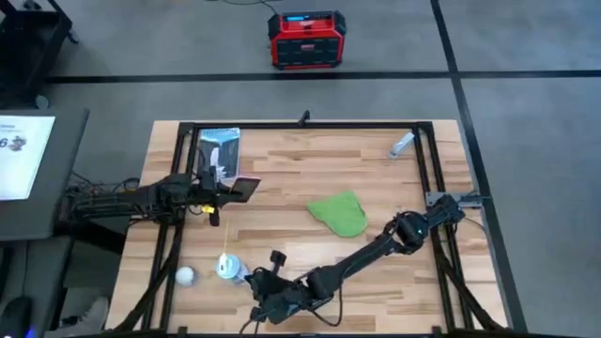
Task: Apply microfiber cloth
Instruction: Spray the front of the black cellphone with the white spray bottle
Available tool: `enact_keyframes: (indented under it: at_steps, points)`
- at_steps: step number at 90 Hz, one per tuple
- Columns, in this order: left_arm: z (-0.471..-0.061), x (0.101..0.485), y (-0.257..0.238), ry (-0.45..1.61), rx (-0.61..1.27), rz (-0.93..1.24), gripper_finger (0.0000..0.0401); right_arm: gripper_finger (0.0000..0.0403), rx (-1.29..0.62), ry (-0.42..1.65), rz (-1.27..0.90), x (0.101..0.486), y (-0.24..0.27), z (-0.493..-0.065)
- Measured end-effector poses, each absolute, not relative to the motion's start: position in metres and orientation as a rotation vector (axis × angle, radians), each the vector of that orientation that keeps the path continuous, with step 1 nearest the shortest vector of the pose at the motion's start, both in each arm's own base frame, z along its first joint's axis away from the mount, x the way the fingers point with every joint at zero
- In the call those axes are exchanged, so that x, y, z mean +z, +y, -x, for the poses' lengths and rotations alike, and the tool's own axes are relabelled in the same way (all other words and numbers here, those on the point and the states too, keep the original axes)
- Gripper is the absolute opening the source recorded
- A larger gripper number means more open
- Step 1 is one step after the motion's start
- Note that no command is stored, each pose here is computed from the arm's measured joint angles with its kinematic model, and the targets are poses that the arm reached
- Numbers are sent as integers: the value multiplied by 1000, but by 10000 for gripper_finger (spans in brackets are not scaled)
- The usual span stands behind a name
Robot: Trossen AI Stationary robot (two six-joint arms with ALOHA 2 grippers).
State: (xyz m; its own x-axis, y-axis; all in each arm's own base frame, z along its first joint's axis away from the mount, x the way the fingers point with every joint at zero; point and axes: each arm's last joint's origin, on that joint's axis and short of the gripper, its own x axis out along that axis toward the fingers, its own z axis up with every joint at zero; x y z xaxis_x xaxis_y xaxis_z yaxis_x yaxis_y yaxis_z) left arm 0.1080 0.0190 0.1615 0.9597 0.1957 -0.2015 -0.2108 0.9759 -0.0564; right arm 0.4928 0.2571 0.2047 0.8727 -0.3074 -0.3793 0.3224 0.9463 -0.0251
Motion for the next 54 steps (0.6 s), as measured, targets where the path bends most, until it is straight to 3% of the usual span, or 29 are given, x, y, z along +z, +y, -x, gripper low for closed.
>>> enact_keyframes:
  at_steps: [19,32,54]
  points:
    - [-108,166,19,171,214,63,2,0,-411,426,32,241,243,-477]
    - [-104,191,17,128,146,59,2,0,-430,474,80,259,225,-472]
    - [-77,218,11,99,113,30,2,0,-476,590,157,257,199,-470]
